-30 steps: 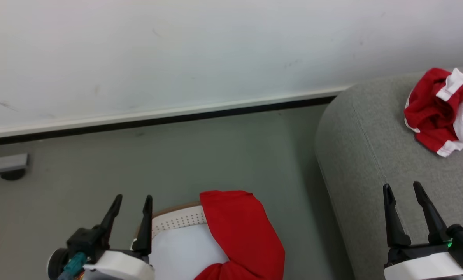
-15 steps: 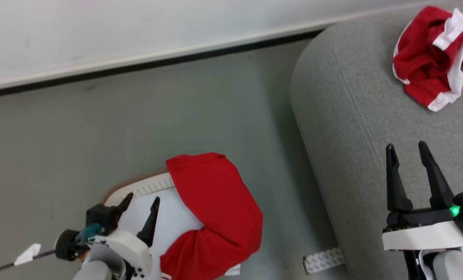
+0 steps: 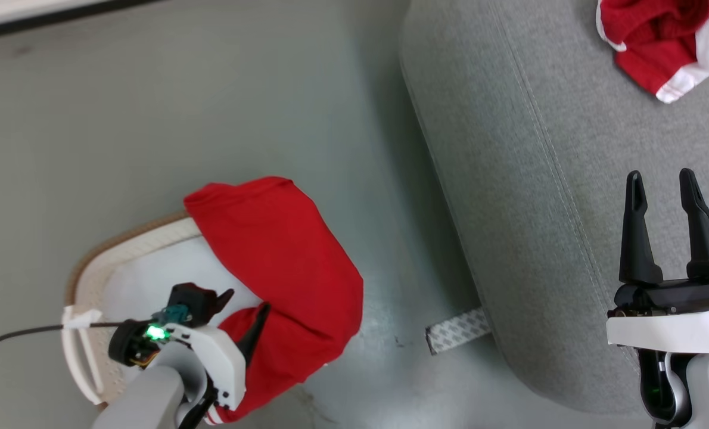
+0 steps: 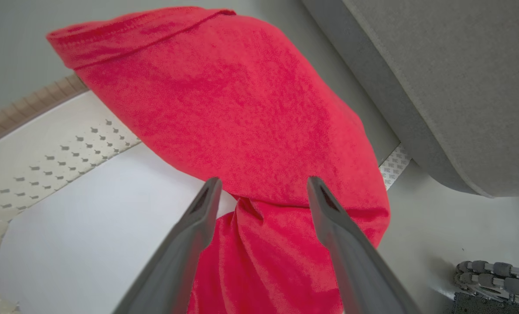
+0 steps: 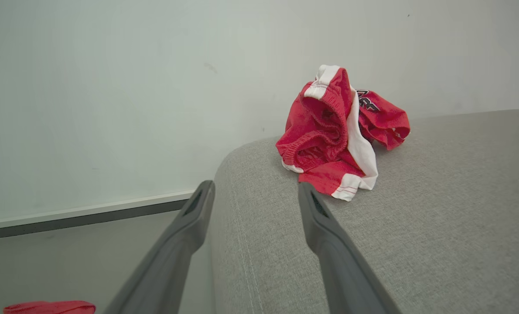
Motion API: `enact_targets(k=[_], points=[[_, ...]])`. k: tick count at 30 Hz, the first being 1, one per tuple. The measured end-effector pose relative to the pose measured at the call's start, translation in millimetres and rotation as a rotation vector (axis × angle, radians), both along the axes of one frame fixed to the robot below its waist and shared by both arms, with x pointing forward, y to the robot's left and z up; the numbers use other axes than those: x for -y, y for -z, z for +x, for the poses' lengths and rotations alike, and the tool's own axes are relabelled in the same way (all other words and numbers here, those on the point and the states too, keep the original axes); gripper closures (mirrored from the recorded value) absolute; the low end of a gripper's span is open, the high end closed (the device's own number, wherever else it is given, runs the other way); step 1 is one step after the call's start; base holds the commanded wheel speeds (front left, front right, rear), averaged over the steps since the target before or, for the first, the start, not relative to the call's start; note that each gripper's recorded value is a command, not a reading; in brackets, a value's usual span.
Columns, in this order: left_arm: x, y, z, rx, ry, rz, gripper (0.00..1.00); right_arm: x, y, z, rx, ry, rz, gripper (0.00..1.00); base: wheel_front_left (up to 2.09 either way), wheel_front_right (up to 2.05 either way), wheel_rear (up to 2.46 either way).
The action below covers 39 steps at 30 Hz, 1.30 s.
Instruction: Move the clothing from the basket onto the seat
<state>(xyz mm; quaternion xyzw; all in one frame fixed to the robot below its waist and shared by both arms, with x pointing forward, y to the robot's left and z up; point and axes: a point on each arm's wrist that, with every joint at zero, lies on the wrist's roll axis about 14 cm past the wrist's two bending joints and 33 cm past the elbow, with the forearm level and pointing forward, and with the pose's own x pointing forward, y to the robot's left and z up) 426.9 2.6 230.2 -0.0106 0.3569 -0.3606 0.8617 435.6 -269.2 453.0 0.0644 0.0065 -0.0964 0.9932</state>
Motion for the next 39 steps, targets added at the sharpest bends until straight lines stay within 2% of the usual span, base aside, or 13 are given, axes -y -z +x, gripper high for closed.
enact_targets(k=[5, 10, 12, 17, 22, 27, 30, 31, 32, 33, 39], points=[[17, 23, -15, -0.109, 0.064, -0.007, 0.0, 4, 13, 0, -0.036, 0.009, -0.002, 0.0, 0.0, 0.0, 0.0], [11, 56, -30, -0.252, 0.121, 0.079, 0.0, 7, 23, -1, -0.063, 0.022, 0.005, 0.0, 0.0, 0.0, 0.0], [13, 64, -36, -0.33, 0.101, 0.074, 0.0, 9, 27, -2, -0.073, 0.028, 0.008, 0.0, 0.0, 0.0, 0.0], [33, 73, -61, -0.506, 0.128, 0.031, 0.0, 14, 40, -6, -0.112, 0.045, 0.01, 0.0, 0.0, 0.0, 0.0], [38, 80, -64, -0.6, 0.148, 0.01, 0.0, 14, 51, -7, -0.142, 0.05, 0.017, 0.0, 0.0, 0.0, 0.0], [31, 94, -92, -0.782, 0.199, 0.067, 0.0, 14, 62, -7, -0.168, 0.052, 0.027, 0.0, 0.0, 0.0, 0.0], [29, 98, -100, -0.81, 0.232, 0.083, 0.0, 16, 65, -5, -0.172, 0.053, 0.027, 0.0, 0.0, 0.0, 0.0], [30, 98, -98, -0.81, 0.233, 0.079, 0.19, 16, 65, -4, -0.173, 0.053, 0.026, 0.0, 0.0, 0.0, 0.0], [32, 98, -97, -0.812, 0.231, 0.071, 0.47, 16, 66, -5, -0.175, 0.054, 0.025, 0.0, 0.0, 0.0, 0.0], [33, 98, -96, -0.811, 0.232, 0.066, 1.0, 17, 66, -5, -0.176, 0.055, 0.025, 0.0, 0.0, 0.0, 0.0], [33, 97, -92, -0.789, 0.235, 0.058, 1.0, 18, 65, -5, -0.173, 0.059, 0.022, 0.0, 0.0, 0.0, 0.0]])
